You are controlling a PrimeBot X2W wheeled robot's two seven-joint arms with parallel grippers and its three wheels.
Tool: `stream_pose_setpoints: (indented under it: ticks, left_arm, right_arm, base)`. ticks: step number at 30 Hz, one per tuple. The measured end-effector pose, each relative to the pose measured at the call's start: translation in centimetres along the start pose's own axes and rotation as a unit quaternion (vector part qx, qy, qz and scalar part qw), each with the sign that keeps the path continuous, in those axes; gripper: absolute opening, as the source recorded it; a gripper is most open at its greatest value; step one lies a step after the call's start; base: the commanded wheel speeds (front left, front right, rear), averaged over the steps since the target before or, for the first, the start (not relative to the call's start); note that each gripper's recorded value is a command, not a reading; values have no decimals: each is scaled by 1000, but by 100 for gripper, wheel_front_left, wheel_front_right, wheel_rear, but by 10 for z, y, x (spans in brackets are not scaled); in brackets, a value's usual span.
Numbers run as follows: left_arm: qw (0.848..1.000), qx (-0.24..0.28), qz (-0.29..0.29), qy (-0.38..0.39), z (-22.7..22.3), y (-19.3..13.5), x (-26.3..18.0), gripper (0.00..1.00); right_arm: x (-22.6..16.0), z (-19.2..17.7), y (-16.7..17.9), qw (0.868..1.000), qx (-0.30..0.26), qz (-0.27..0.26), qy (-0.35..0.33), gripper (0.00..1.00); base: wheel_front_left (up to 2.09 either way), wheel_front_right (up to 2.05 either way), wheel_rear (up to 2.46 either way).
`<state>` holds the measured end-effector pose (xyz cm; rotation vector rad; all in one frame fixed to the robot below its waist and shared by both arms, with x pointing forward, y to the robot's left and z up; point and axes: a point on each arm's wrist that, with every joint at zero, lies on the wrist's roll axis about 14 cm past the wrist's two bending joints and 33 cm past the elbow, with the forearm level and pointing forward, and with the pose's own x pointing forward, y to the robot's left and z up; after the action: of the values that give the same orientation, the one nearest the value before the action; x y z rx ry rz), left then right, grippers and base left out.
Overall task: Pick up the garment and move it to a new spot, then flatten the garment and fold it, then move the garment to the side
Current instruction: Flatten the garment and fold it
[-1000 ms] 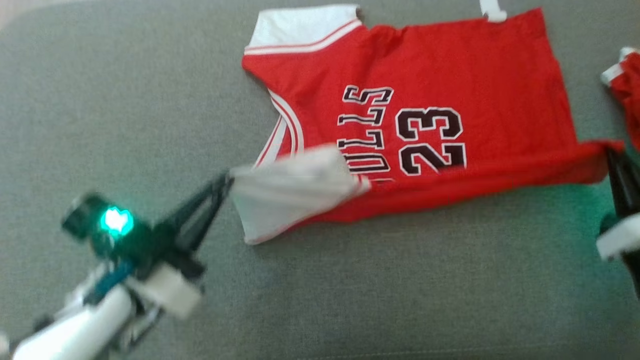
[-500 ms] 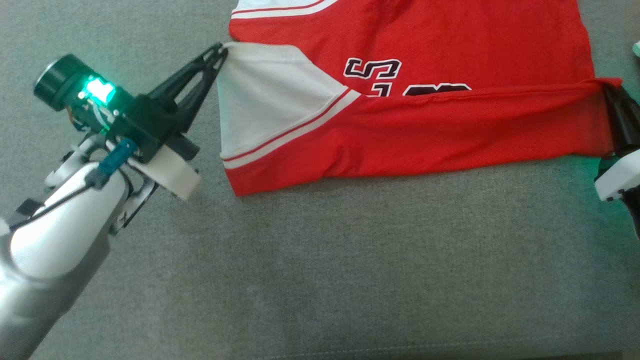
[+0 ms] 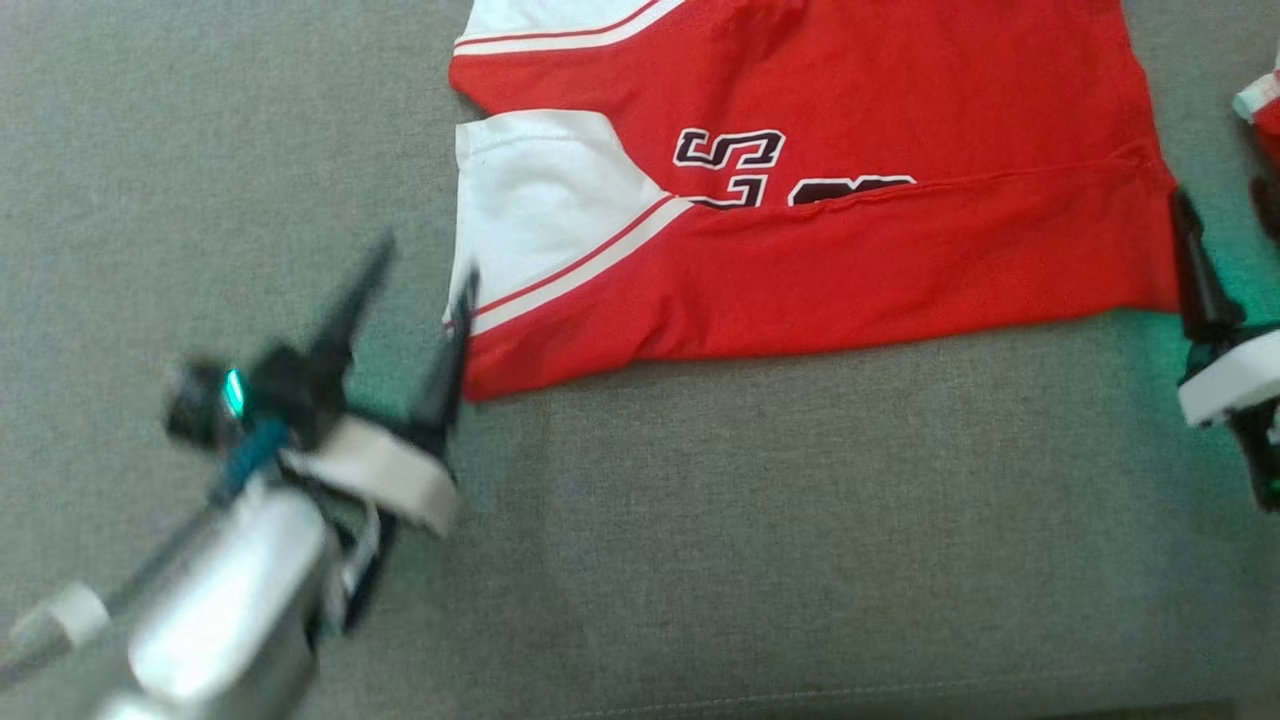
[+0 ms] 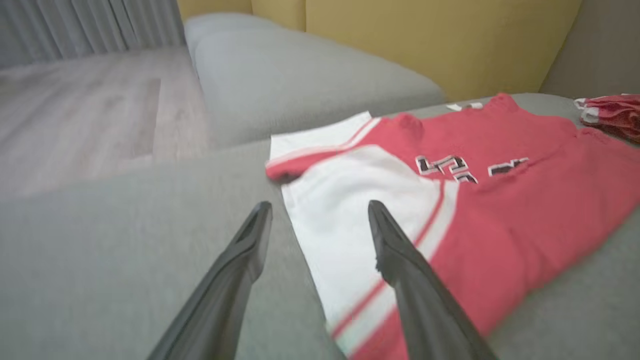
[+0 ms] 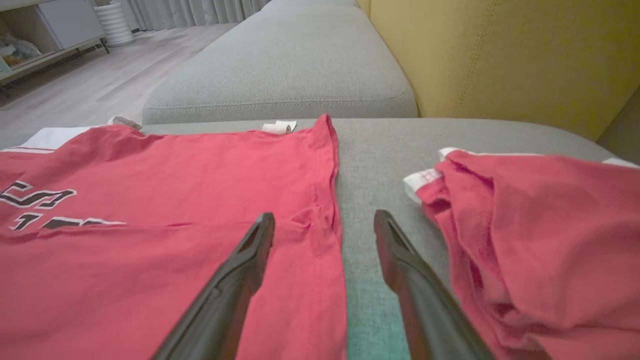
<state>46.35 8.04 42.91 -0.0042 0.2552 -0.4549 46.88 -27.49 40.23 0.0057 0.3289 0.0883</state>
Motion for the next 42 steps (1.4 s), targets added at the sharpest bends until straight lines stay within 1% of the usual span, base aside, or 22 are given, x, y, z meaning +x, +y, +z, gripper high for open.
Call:
stream_pose_setpoints:
  ticks: [3, 4, 8, 11, 12, 13, 14, 17, 22, 25, 26, 27, 28, 33, 36, 42]
  left_arm:
    - [997, -61, 13, 45, -33, -13, -16, 100]
    - [995, -71, 17, 62, -42, -14, -20, 100]
    - [987, -89, 28, 129, -72, -13, -30, 100]
    - [985, -87, 19, 148, -78, -17, -32, 100]
    - [985, -87, 12, 150, -79, -20, -32, 85]
    - [984, -89, 5, 154, -79, -23, -33, 37]
    - [984, -90, -3, 154, -79, -26, -33, 0]
    - [982, -93, -28, 162, -80, -37, -36, 0]
    - [984, -98, -35, 146, -73, -38, -37, 0]
    - [986, -94, -36, 136, -68, -36, -38, 0]
    - [987, -90, -36, 131, -66, -34, -38, 0]
    - [987, -87, -35, 129, -64, -32, -39, 0]
    - [988, -82, -34, 127, -62, -30, -40, 0]
    - [990, -70, -32, 116, -51, -24, -45, 0]
    - [991, -62, -33, 114, -44, -23, -52, 0]
    - [986, -75, -26, 149, -54, -29, -91, 0]
  right_arm:
    - [-8, -11, 1, 1000, 8, -3, 10, 100]
    - [-11, -15, 1, 1000, 9, -4, 15, 100]
    - [-12, -16, 4, 1000, 11, -2, 15, 100]
    - [-14, -17, 7, 1000, 12, 0, 16, 100]
    - [-14, -18, 7, 1000, 13, -1, 17, 100]
    - [-15, -19, 6, 1000, 13, -3, 18, 100]
    - [-15, -19, 6, 1000, 14, -3, 19, 100]
    - [-18, -24, 6, 999, 21, -8, 26, 100]
    - [-21, -36, 8, 998, 39, -10, 49, 100]
    - [-24, -51, 6, 995, 54, -18, 83, 100]
    - [-25, -57, 6, 993, 57, -18, 98, 77]
    - [-26, -62, 8, 992, 59, -16, 113, 26]
    - [-25, -64, 11, 991, 61, -13, 120, 0]
    - [-25, -60, 19, 990, 64, 3, 124, 0]
    - [-32, -57, 17, 990, 63, 6, 126, 0]
    - [-61, -56, 11, 990, 55, 14, 130, 0]
  base:
    - [0, 0, 0]
    - [0, 0, 0]
    - [0, 0, 0]
    - [0, 0, 0]
    - [0, 0, 0]
    - [0, 0, 0]
    - [0, 0, 0]
    - [0, 0, 0]
    - [0, 0, 0]
    - [0, 0, 0]
    - [0, 0, 0]
    - [0, 0, 0]
    - [0, 0, 0]
    - [0, 0, 0]
    - [0, 0, 0]
    - [0, 0, 0]
